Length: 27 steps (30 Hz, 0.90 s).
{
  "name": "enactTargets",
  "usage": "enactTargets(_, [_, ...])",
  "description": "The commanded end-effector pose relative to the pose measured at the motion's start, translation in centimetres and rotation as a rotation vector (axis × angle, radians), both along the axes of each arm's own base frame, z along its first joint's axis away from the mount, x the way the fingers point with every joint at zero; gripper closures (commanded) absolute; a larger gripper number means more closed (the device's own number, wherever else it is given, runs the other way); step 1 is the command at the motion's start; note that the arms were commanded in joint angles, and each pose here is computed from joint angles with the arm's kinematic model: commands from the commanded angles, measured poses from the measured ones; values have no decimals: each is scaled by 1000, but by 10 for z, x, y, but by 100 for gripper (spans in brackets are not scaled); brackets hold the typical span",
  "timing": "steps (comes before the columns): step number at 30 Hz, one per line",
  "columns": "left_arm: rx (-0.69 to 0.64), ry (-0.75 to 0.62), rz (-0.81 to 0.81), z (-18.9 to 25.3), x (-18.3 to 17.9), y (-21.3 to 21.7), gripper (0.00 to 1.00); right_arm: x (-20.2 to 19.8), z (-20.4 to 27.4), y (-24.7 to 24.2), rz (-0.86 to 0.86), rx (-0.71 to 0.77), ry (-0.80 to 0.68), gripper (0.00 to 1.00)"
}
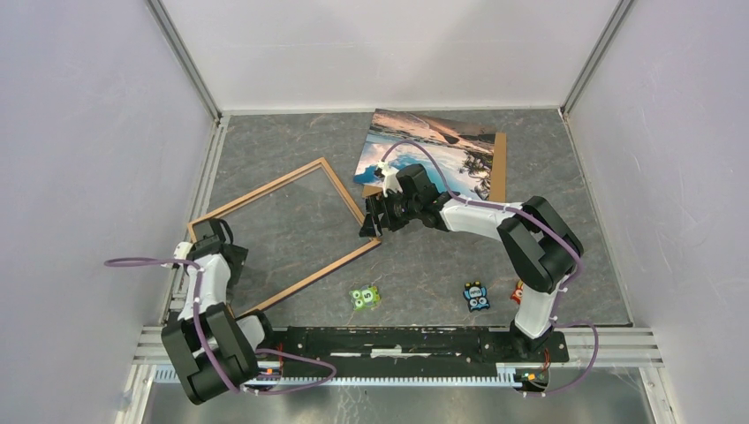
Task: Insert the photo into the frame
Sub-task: Pick up the photo frame item at the center of the board.
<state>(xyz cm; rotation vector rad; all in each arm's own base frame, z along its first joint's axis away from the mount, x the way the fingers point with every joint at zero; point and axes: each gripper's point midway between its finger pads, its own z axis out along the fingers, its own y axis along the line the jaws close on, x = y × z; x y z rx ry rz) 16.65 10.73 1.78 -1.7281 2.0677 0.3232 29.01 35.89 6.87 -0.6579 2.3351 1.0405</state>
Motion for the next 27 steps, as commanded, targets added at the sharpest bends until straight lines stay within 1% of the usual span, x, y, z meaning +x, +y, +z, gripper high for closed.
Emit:
enactTargets(1, [-4,-24,52,-2,-2,5,0,3,21,5,35,28,-55,16])
enactTargets(6, [-32,-31,71,-8,-3,6,0,4,19,4,35,32,-52,16])
enactTargets(10, [10,-42,70,3,-3,12,0,4,17,3,33,35,-48,16])
enactTargets(14, [-19,-56,81,-7,-5,5,0,5,18,5,33,47,-42,17])
enactTargets(18, [44,-54,78,-3,-6,12,0,5,18,6,33,49,-40,17])
enactTargets(21, [63,-70,84,1,-7,13,0,5,19,7,34,57,-36,17])
enactTargets(23, [36,-63,99,-7,-10,9,0,4,19,7,33,63,-32,17])
enactTargets(27, [-74,-69,83,-20,-4,-9,0,3,20,8,34,67,-30,16])
